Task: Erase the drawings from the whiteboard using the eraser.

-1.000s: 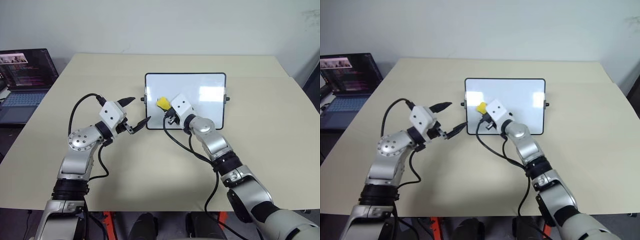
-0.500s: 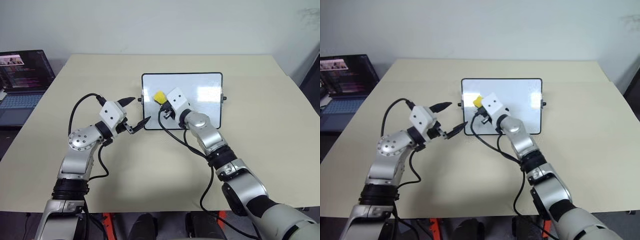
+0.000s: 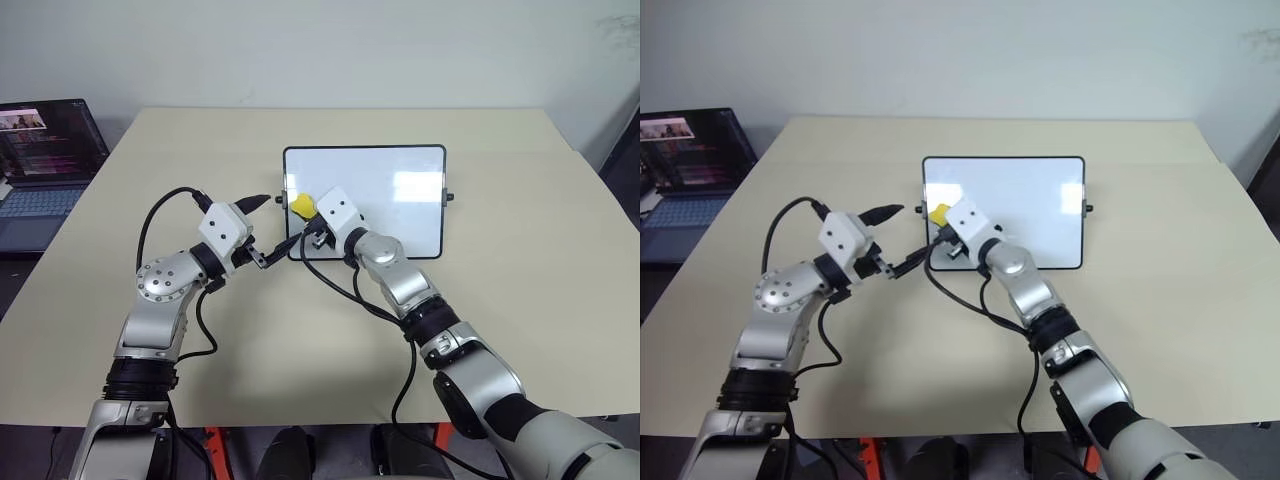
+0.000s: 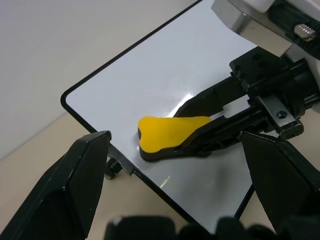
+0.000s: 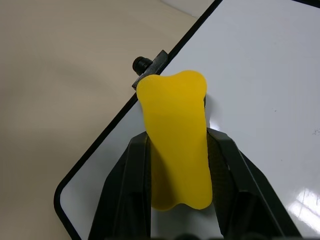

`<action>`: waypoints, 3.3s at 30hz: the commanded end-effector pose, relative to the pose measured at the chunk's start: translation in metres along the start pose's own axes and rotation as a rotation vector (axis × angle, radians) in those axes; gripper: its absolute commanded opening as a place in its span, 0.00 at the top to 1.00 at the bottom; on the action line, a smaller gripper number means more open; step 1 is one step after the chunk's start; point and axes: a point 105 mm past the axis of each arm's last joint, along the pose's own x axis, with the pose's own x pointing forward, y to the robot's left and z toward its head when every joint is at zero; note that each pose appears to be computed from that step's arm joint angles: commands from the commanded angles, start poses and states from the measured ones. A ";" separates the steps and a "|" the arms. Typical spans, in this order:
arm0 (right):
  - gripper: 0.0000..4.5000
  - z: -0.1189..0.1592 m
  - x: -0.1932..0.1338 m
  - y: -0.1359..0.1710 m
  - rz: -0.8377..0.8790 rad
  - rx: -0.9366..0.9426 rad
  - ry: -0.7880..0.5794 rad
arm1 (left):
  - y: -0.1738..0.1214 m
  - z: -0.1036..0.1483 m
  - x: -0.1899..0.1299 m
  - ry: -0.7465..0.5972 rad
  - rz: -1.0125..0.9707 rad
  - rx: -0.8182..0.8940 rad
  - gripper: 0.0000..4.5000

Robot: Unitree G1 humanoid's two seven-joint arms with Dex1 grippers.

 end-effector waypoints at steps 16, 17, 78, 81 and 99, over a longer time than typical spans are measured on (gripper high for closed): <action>0.73 -0.039 -0.034 -0.080 -0.190 -0.015 0.138 | 0.007 0.015 0.002 -0.048 0.007 0.035 0.00; 0.73 -0.038 -0.033 -0.078 -0.186 -0.013 0.134 | 0.008 0.015 0.002 -0.048 0.007 0.036 0.00; 0.73 -0.066 -0.234 -0.125 -0.567 0.245 0.392 | -0.097 0.037 0.010 -0.104 -0.563 -0.319 0.00; 0.73 -0.076 -0.244 -0.127 -0.611 0.303 0.420 | -0.098 0.037 0.010 -0.099 -0.585 -0.323 0.00; 0.73 -0.079 -0.234 -0.124 -0.638 0.506 0.435 | -0.094 0.027 0.009 -0.067 -0.592 -0.283 0.00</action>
